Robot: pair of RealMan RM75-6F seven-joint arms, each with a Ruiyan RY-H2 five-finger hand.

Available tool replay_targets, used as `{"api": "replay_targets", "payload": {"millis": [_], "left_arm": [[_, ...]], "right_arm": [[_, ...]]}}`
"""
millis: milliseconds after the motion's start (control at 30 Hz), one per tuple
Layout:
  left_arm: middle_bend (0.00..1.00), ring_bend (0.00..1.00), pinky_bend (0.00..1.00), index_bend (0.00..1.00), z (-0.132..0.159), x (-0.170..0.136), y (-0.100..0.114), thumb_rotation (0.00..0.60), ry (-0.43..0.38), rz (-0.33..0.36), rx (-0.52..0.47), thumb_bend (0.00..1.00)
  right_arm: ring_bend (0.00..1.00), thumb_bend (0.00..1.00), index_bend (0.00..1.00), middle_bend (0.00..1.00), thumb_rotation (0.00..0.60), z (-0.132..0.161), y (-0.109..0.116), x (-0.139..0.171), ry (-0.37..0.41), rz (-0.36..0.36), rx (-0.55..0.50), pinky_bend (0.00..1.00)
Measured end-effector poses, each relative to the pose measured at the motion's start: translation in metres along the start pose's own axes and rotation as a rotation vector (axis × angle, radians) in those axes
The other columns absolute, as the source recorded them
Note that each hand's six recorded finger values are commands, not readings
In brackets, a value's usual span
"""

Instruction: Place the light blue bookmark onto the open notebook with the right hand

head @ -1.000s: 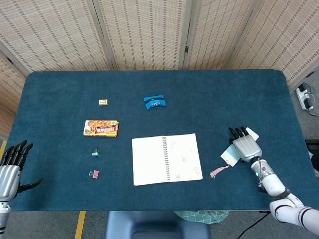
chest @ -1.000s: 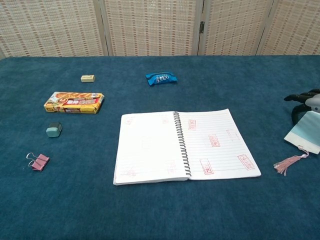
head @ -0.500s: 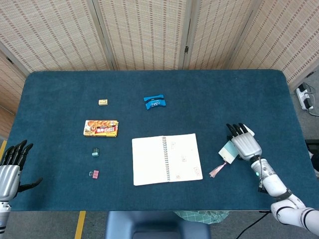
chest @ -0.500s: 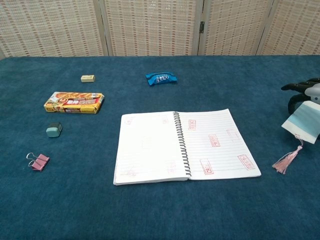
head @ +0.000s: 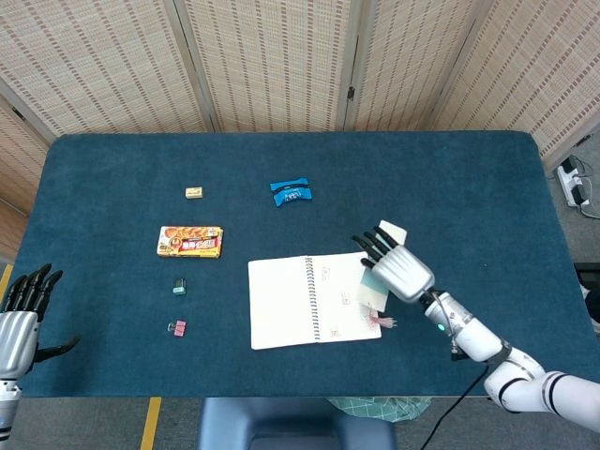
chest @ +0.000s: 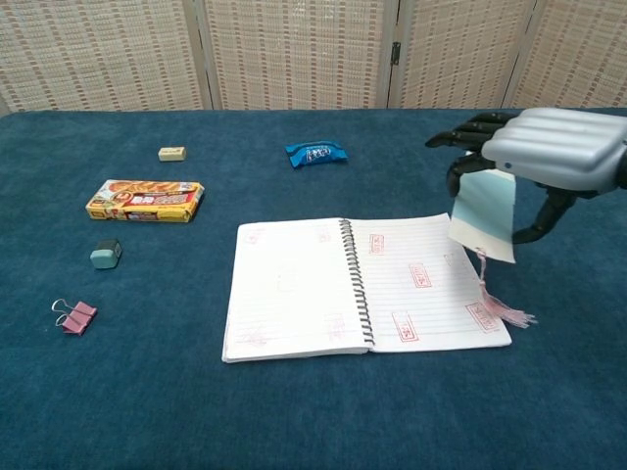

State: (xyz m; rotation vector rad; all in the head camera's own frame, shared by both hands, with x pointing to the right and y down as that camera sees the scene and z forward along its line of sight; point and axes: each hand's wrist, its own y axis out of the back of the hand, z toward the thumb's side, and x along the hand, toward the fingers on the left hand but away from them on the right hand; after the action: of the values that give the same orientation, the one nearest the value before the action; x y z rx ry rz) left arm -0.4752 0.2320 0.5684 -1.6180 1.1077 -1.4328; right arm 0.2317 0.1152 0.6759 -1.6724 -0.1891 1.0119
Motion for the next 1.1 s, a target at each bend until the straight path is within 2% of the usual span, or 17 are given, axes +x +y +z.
{"api": "replay_targets", "payload": {"millis": [233, 333, 533, 733, 900, 1100], "left_arm": [[0.00, 0.00, 0.01, 0.00, -0.008, 0.003, -0.003, 0.600, 0.025, -0.016, -0.001, 0.13], [0.00, 0.00, 0.01, 0.00, -0.008, 0.003, -0.002, 0.600, 0.025, -0.012, 0.000, 0.14], [0.00, 0.00, 0.01, 0.00, -0.007, 0.004, -0.004, 0.600, 0.024, -0.016, 0.011, 0.13], [0.00, 0.00, 0.01, 0.00, 0.000, 0.005, -0.011, 0.600, 0.003, -0.033, 0.044, 0.13], [0.00, 0.00, 0.01, 0.00, 0.000, 0.006, -0.014, 0.600, 0.001, -0.045, 0.033, 0.13], [0.00, 0.00, 0.01, 0.00, -0.001, 0.008, -0.017, 0.600, 0.009, -0.049, 0.043, 0.13]], "right_arm": [[0.05, 0.17, 0.53, 0.06, 0.600, 0.056, 0.037, -0.014, 0.157, -0.034, -0.030, 0.00], [0.05, 0.17, 0.53, 0.06, 0.600, 0.073, 0.043, -0.009, 0.218, -0.029, -0.016, 0.00], [0.05, 0.17, 0.52, 0.06, 0.600, 0.089, 0.049, 0.008, 0.299, -0.046, -0.013, 0.00], [0.05, 0.17, 0.52, 0.06, 0.600, 0.082, 0.049, 0.024, 0.325, -0.004, 0.012, 0.00], [0.06, 0.17, 0.52, 0.05, 0.600, 0.073, 0.038, 0.032, 0.336, 0.035, 0.058, 0.00], [0.06, 0.16, 0.52, 0.05, 0.600, 0.064, 0.020, 0.025, 0.365, 0.055, 0.148, 0.00]]}}
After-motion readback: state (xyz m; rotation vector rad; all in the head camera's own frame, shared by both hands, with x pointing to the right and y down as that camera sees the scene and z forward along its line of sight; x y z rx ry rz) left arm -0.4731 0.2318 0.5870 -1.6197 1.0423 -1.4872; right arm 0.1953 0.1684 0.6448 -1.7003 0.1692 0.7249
